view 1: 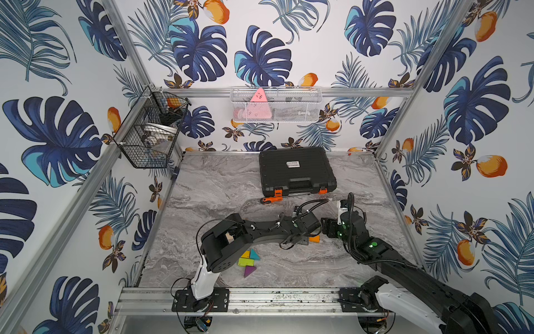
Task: Assemble a piece of candy with building blocks
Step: Place the building block at the center of the board, then assemble the building block at the center of the board, then pick up the building block from the center of the board.
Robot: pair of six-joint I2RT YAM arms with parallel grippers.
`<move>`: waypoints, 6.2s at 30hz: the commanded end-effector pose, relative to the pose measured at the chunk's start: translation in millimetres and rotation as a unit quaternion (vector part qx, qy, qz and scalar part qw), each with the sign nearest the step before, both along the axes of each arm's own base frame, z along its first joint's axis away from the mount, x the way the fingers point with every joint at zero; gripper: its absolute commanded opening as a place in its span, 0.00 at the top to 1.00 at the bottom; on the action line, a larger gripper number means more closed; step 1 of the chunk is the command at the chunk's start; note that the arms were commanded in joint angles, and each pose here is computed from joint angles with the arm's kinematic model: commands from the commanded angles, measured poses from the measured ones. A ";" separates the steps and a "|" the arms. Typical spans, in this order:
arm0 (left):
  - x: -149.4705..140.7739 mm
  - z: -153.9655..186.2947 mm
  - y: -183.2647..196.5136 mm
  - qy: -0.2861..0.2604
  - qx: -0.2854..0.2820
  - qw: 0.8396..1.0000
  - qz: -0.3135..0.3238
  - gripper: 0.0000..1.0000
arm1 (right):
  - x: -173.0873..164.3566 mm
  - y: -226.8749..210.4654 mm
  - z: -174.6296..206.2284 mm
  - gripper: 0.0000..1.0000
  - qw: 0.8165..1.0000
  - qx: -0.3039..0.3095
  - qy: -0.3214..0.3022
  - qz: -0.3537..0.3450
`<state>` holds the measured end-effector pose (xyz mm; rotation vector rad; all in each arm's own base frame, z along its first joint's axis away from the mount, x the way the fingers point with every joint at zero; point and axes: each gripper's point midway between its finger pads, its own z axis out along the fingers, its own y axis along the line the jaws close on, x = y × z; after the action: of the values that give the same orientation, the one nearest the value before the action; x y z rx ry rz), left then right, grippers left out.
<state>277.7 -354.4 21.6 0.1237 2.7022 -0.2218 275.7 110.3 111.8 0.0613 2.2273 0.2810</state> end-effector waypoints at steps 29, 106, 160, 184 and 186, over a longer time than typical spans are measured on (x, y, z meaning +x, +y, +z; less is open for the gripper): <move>-36.0 13.2 41.4 -0.005 -0.003 0.981 -0.194 0.37 | 1.1 2.3 6.7 0.24 1.000 0.022 -0.015 0.000; -31.5 12.2 47.0 -0.028 -0.049 0.985 -0.165 0.33 | 0.2 9.5 4.9 0.24 0.999 0.026 -0.010 0.021; -70.7 243.6 290.6 -0.292 -0.019 0.954 0.065 0.32 | -52.8 347.7 -90.5 0.39 0.905 0.006 0.244 0.348; -68.5 241.2 288.5 -0.288 -0.014 0.956 0.061 0.31 | -56.9 337.3 -148.8 0.50 0.891 -0.178 0.210 0.362; -68.0 241.4 288.1 -0.288 -0.015 0.956 0.061 0.31 | -55.0 334.4 -152.8 0.52 0.891 -0.189 0.211 0.356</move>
<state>206.4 -64.7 258.5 -0.0010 2.1363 -0.1569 242.6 497.9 9.7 -0.9186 2.4159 0.4855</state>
